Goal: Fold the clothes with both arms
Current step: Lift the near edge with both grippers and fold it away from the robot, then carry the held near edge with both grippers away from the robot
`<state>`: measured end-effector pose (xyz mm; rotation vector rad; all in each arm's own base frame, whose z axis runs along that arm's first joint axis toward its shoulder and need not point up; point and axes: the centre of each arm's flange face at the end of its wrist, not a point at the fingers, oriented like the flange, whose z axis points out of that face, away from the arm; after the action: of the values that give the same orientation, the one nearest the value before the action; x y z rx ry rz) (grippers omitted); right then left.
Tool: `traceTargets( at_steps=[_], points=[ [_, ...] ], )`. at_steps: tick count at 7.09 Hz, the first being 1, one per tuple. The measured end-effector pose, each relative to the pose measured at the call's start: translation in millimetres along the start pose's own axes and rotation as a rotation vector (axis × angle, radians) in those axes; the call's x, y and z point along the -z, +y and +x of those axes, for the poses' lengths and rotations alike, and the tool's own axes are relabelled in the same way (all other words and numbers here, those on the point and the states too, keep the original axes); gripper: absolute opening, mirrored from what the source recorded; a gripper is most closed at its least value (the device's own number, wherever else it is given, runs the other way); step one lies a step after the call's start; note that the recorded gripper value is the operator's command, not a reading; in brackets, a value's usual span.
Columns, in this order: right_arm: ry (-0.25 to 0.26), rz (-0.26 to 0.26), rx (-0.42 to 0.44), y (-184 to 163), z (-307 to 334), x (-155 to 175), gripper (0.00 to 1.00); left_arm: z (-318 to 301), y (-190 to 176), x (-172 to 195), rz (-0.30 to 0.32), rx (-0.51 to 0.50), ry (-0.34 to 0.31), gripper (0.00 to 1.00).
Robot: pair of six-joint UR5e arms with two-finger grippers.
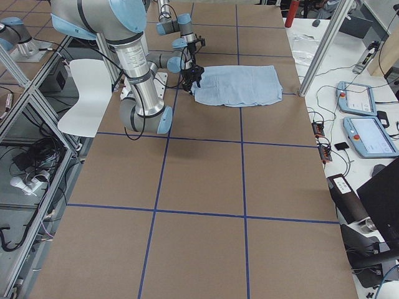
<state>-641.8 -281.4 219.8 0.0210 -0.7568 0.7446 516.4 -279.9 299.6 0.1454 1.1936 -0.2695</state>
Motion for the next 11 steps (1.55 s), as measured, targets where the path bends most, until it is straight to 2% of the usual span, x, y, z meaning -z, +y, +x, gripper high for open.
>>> traceTargets(
  at_steps=[1, 2, 3, 5, 8, 11],
  points=[
    [0.002, -0.002, 0.0, 2.8, 1.2, -0.7, 0.73, 0.0, 0.0, 0.0, 0.0, 0.0, 0.0, 0.0],
    [0.004, -0.003, -0.001, 4.6, 2.0, -1.2, 0.39, -0.1, 0.0, 0.0, 0.0, 0.0, 0.0, 0.0],
    [0.003, -0.004, -0.007, 5.5, 1.8, -0.9, 0.31, -0.1, -0.1, 0.1, 0.001, 0.0, 0.0, 0.0],
    [0.002, -0.003, -0.031, 6.7, 1.5, -1.2, 0.0, 0.1, 0.0, 0.3, 0.0, 0.0, 0.001, 0.0],
    [-0.007, -0.001, -0.086, 6.1, 0.0, -0.4, 0.0, 1.3, 0.1, 0.7, 0.0, 0.0, 0.003, 0.0],
    [-0.051, -0.012, -0.111, -11.6, -6.3, 28.6, 0.0, 7.3, 0.3, 6.4, -0.003, -0.002, 0.019, 0.0]
  ],
)
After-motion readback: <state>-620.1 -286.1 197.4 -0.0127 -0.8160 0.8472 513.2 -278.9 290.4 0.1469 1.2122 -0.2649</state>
